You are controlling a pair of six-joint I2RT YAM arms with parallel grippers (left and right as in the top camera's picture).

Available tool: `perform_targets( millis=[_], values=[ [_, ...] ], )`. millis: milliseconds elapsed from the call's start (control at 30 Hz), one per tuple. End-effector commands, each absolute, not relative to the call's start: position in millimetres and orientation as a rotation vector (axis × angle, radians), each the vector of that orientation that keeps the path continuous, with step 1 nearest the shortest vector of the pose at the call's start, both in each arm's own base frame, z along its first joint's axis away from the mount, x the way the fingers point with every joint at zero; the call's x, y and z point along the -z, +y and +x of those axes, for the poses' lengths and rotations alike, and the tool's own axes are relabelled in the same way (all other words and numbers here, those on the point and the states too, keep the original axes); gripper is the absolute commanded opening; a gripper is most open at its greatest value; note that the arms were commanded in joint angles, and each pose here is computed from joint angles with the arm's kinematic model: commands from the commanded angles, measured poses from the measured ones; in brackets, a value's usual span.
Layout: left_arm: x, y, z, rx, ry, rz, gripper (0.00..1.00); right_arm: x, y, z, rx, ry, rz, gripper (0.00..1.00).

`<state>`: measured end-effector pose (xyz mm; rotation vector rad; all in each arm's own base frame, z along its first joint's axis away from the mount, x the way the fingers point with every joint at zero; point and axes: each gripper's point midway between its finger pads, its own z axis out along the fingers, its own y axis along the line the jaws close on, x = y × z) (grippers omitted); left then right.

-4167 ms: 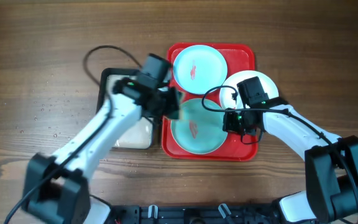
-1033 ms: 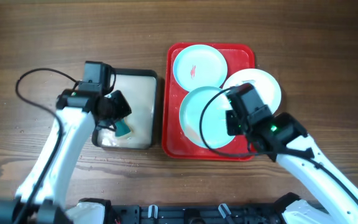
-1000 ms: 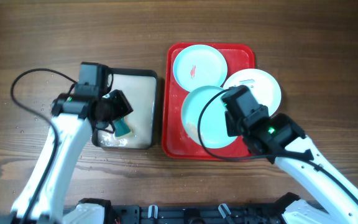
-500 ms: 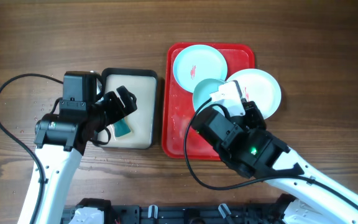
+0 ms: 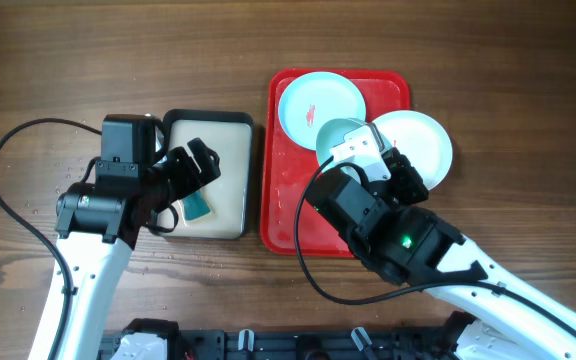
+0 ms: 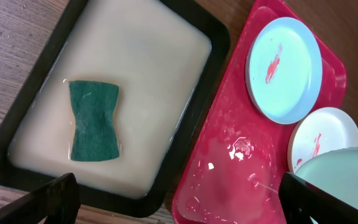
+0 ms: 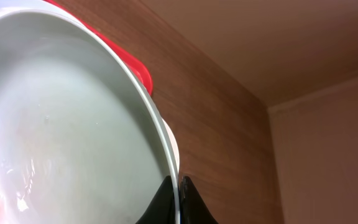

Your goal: Clean dirty plates on tray and stack at the side

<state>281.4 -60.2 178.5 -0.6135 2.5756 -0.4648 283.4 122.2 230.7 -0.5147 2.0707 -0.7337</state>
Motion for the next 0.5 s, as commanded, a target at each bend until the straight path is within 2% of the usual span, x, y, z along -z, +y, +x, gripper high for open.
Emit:
perform_targets(
  millis=[0,100,467],
  values=[
    [-185.2,-61.0,283.5,0.481,2.561,-0.599,1.00,-242.7,124.3,287.8,0.770,2.033,-0.524,0.04],
    [-185.2,-61.0,283.5,0.481,2.561,-0.599,1.00,-256.0,129.8,284.3,0.862,1.947,-0.589,0.04],
    [-185.3,-61.0,283.6,0.481,2.561,-0.599,1.00,-267.7,143.1,280.8,0.849,1.881,-0.568,0.04]
  ],
)
